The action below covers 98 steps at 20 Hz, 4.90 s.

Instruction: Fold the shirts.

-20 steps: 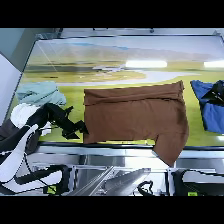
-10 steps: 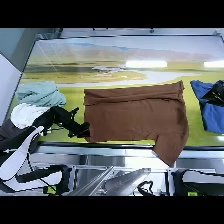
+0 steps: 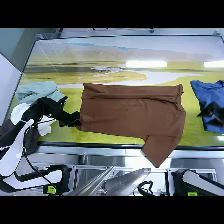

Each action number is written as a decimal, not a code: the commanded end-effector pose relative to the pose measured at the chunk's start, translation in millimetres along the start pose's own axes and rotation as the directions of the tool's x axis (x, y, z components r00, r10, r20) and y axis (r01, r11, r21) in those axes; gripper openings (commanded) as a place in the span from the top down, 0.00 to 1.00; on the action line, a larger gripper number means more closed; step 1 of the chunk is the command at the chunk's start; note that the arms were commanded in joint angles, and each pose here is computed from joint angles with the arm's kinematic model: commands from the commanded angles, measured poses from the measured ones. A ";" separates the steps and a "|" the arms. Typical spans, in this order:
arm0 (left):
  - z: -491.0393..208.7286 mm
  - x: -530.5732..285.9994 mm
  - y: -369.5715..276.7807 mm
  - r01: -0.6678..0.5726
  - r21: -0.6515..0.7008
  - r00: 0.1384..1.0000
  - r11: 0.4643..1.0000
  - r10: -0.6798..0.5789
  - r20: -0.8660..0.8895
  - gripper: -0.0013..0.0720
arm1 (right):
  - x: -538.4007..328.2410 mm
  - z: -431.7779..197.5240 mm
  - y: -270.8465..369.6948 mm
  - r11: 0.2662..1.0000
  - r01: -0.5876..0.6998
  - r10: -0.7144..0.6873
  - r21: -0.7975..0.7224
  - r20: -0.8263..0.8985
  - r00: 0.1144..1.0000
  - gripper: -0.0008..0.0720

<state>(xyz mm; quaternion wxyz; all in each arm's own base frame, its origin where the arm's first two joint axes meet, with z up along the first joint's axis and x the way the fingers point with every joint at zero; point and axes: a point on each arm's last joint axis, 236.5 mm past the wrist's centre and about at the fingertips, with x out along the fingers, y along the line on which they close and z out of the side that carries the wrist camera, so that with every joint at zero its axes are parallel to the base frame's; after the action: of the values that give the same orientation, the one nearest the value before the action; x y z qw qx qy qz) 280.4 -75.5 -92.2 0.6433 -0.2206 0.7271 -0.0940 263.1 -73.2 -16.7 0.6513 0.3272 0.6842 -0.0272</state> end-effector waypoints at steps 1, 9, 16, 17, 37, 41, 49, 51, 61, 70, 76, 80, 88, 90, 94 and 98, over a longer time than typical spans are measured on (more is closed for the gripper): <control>11.4 -6.1 3.5 -0.009 0.035 0.999 0.999 0.008 0.041 0.96 | 48.8 -67.3 4.7 0.989 -0.065 0.080 0.130 -0.109 0.991 0.33; 11.2 -2.7 -2.7 -0.014 0.067 0.999 0.998 0.012 0.042 0.96 | 125.5 -128.6 0.7 0.967 -0.120 0.166 0.226 -0.196 0.966 0.33; 10.1 -2.7 -3.5 -0.011 0.066 0.999 0.998 0.009 0.038 0.96 | 142.8 -127.7 15.4 0.948 -0.223 0.274 0.229 -0.222 0.936 0.41; 9.1 -2.7 -3.5 -0.010 0.066 0.999 0.998 0.008 0.034 0.97 | 139.3 -120.3 24.7 0.940 -0.269 0.310 0.208 -0.197 0.930 0.64; 76.1 -57.1 -58.4 -0.098 0.139 0.980 0.985 0.072 0.183 0.97 | 22.7 91.2 111.0 0.957 -0.204 0.258 -0.208 0.282 0.924 0.96; 141.9 -72.8 -71.4 -0.088 0.139 0.961 0.986 0.048 0.273 0.97 | 21.1 154.0 153.0 0.940 -0.198 0.283 -0.278 0.310 0.908 0.96; 210.0 -20.7 -70.7 -0.092 0.147 0.968 0.985 0.053 0.246 0.97 | 98.8 187.3 163.9 0.942 -0.197 0.258 -0.272 0.208 0.944 0.96; 217.5 -13.8 -78.7 -0.092 0.167 0.968 0.982 0.049 0.245 0.96 | 99.8 192.1 159.6 0.945 -0.186 0.249 -0.268 0.222 0.943 0.95; 208.1 -89.1 -122.4 -0.082 0.223 0.971 0.971 0.028 0.236 0.13 | 39.6 180.1 96.0 0.885 -0.146 0.197 -0.442 0.072 0.978 0.02; 187.1 -164.0 -149.6 -0.039 0.227 0.901 0.973 -0.064 0.430 0.13 | 103.9 165.3 79.5 0.855 -0.313 0.285 -0.414 -0.130 0.950 0.02; 170.8 -179.1 -192.0 0.083 0.279 0.882 0.957 -0.201 0.427 0.20 | 118.8 177.5 97.6 0.842 -0.278 0.275 -0.463 -0.076 0.959 0.30; 162.8 -139.8 -222.3 0.079 0.339 0.907 0.937 -0.209 0.366 0.97 | 127.1 174.1 113.6 0.828 -0.270 0.265 -0.491 -0.082 0.961 0.92; 132.8 38.6 -296.2 0.080 0.458 0.967 0.886 -0.180 0.179 0.97 | 40.3 151.7 153.8 0.783 -0.248 0.284 -0.571 -0.027 0.958 0.96; 119.4 94.1 -315.0 0.084 0.489 0.972 0.868 -0.179 0.151 0.97 | -5.8 132.7 175.1 0.754 -0.245 0.296 -0.609 -0.018 0.955 0.96; 97.9 159.0 -359.6 0.101 0.558 0.970 0.823 -0.205 0.127 0.96 | -71.4 96.0 216.7 0.710 -0.230 0.321 -0.666 0.015 0.947 0.96; 90.3 189.2 -387.7 0.187 0.518 0.949 0.834 -0.291 0.125 0.97 | -85.1 50.3 249.5 0.655 -0.233 0.307 -0.719 -0.029 0.951 0.96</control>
<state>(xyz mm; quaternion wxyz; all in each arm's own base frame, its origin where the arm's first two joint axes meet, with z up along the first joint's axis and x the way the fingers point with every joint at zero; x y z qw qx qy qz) 436.3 -455.5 -101.1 0.7321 -0.1063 0.5878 -0.3275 443.9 37.2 121.9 0.7633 0.1607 0.5485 0.3010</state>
